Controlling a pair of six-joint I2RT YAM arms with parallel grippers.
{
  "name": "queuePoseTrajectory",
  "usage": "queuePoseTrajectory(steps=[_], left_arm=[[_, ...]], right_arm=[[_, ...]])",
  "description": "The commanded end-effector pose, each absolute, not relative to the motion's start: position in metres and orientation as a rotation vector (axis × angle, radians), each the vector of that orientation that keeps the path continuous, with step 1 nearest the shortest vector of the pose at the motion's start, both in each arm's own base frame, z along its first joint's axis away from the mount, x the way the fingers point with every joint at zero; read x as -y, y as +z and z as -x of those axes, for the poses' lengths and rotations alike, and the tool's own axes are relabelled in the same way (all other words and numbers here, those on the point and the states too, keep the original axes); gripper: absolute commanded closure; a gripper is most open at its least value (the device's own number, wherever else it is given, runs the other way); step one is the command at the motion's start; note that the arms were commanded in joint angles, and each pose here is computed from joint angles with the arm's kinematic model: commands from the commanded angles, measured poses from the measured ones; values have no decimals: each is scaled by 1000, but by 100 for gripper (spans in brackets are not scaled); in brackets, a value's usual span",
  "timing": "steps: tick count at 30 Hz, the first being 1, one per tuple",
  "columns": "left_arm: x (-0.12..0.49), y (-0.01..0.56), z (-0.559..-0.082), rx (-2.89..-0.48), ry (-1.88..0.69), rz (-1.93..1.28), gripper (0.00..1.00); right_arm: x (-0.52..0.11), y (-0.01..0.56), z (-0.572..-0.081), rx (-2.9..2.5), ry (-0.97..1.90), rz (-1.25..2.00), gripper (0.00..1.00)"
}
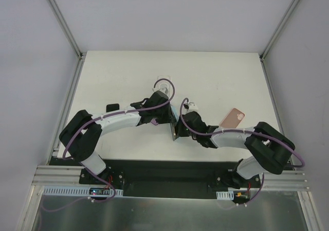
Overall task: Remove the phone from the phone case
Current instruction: Remove the phone case from the phone.
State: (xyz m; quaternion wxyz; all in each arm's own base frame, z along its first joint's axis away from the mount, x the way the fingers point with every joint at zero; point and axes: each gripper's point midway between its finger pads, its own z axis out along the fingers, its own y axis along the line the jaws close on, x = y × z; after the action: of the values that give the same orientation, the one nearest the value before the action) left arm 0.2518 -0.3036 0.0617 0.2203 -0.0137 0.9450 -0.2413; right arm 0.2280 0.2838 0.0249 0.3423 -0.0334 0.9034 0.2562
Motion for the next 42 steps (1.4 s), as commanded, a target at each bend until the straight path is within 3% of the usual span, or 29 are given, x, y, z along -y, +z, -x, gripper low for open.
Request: queuePoseTrajectory(steps=[1, 3, 7, 10, 15, 22, 24, 25, 29, 42], left_arm=[[143, -19, -160, -3052, 204, -124, 100], [144, -19, -160, -3054, 197, -126, 100], [151, -18, -160, -3068, 155, -139, 100], [162, -18, -160, -3084, 77, -155, 100], [171, -20, -156, -3118, 10, -171, 91], [149, -31, -143, -3167, 181, -140, 89], [145, -31, -143, -3159, 227, -117, 84], [143, -32, -142, -3155, 258, -123, 74], [145, -32, -142, -3145, 301, -144, 64], [144, -69, -142, -3183, 513, -141, 80]], right_arm=[[-248, -30, -205, -2575, 515, -70, 98], [-247, -19, -217, -2566, 440, -111, 99], [-203, 6, -210, -2611, -65, -73, 99], [-197, 30, -216, -2570, -245, -25, 99], [-212, 40, -217, -2544, -205, -23, 99], [-214, 36, -214, -2546, -159, -53, 98], [-218, 37, -215, -2547, -130, -64, 99], [-220, 37, -215, -2546, -120, -62, 99], [-231, 38, -216, -2554, -57, -75, 98], [-239, 49, -221, -2518, 51, -120, 99]])
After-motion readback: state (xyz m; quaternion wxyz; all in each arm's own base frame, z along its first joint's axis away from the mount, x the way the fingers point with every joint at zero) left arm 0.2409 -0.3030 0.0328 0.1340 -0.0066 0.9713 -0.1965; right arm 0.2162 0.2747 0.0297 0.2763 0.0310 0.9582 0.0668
